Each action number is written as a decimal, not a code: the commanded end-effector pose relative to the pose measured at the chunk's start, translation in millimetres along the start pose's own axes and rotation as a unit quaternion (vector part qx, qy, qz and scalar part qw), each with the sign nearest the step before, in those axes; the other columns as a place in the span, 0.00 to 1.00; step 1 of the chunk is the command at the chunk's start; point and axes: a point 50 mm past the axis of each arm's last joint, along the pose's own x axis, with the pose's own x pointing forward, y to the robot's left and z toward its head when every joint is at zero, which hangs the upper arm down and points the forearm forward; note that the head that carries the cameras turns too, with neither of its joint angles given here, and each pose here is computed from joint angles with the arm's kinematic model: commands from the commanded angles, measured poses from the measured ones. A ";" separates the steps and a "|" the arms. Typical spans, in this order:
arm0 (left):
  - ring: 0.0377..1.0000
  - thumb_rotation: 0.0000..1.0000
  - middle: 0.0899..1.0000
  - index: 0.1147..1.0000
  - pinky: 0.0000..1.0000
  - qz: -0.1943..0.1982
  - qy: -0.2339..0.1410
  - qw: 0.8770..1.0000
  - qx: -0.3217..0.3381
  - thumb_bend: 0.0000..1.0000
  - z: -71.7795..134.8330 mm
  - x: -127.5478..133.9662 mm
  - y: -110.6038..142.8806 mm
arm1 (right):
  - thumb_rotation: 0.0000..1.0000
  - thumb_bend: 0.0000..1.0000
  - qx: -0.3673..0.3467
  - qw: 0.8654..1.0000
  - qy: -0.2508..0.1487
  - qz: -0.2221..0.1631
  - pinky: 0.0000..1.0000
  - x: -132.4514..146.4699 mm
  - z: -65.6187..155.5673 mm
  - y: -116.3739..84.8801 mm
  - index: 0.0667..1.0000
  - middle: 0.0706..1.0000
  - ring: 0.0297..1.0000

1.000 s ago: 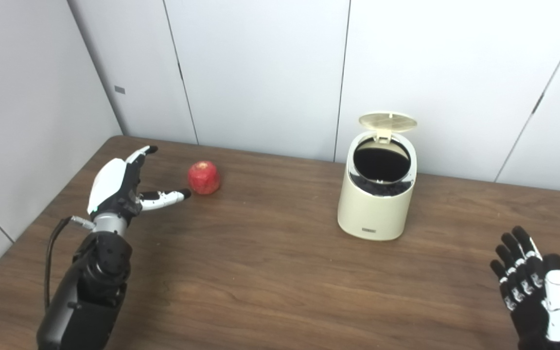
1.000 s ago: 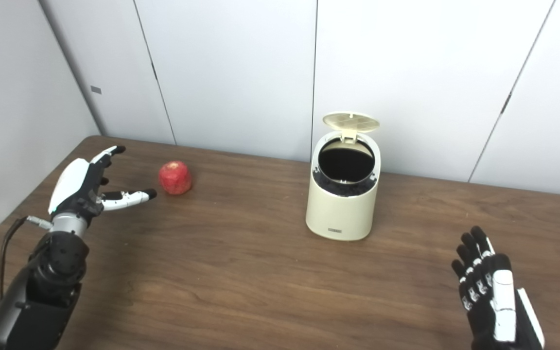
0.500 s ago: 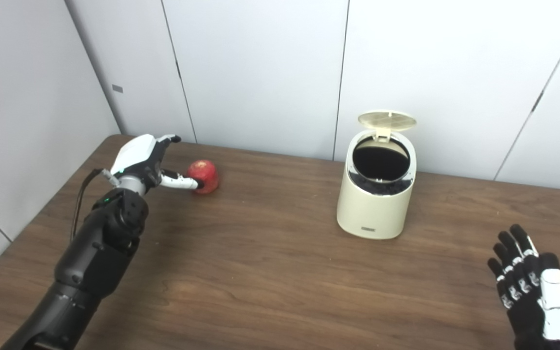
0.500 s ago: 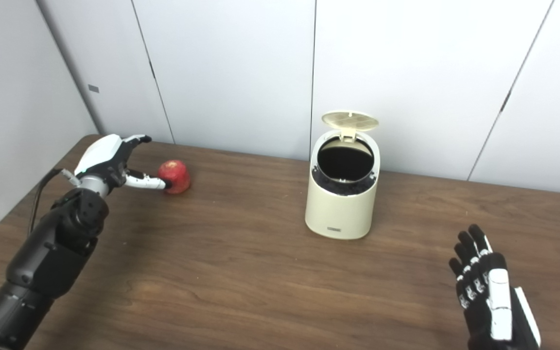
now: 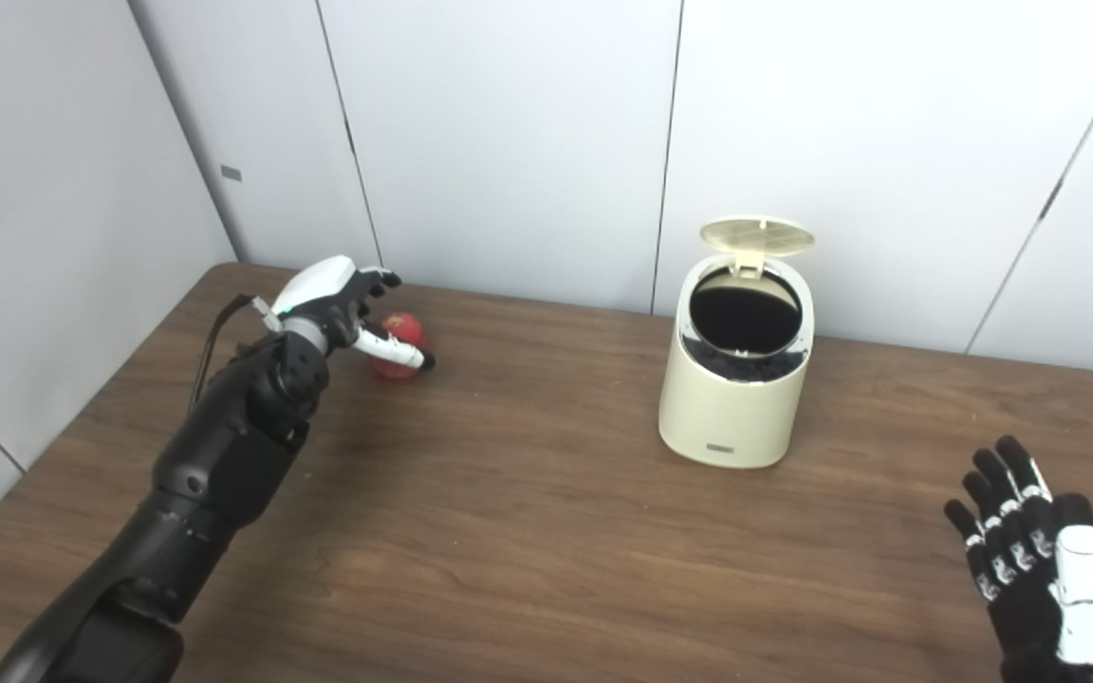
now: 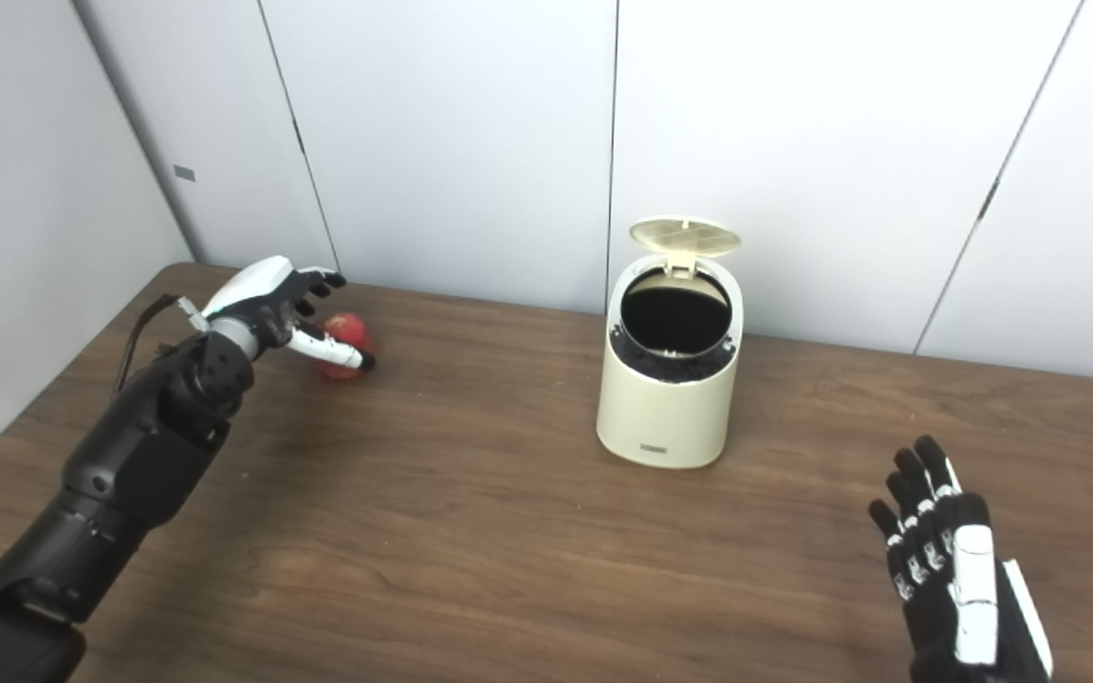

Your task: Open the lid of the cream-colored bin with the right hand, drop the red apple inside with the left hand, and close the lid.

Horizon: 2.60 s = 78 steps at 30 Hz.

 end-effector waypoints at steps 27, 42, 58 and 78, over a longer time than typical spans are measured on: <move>0.40 0.00 0.41 0.48 0.41 0.033 0.012 0.992 0.119 0.51 24.0 19.3 41.1 | 0.99 0.51 -0.004 0.999 -0.038 0.017 0.98 3.0 12.9 3.3 1.00 0.99 1.00; 0.41 0.00 0.47 0.40 0.38 0.142 -0.077 0.986 0.033 0.48 41.7 -11.5 49.5 | 1.00 0.51 -0.011 0.999 -0.029 0.020 0.99 3.7 6.3 3.1 0.98 0.97 1.00; 0.40 0.00 0.47 0.43 0.34 0.254 -0.231 0.935 -0.085 0.47 102.5 -88.6 -6.5 | 0.98 0.49 -0.014 0.999 -0.035 0.001 0.98 10.1 -0.6 12.6 0.97 0.97 0.99; 0.40 0.00 0.49 0.41 0.37 0.244 -0.358 0.891 -0.139 0.47 191.9 -136.0 -48.8 | 0.94 0.53 -0.002 0.999 -0.041 -0.016 1.00 7.4 0.1 16.2 0.96 0.96 0.98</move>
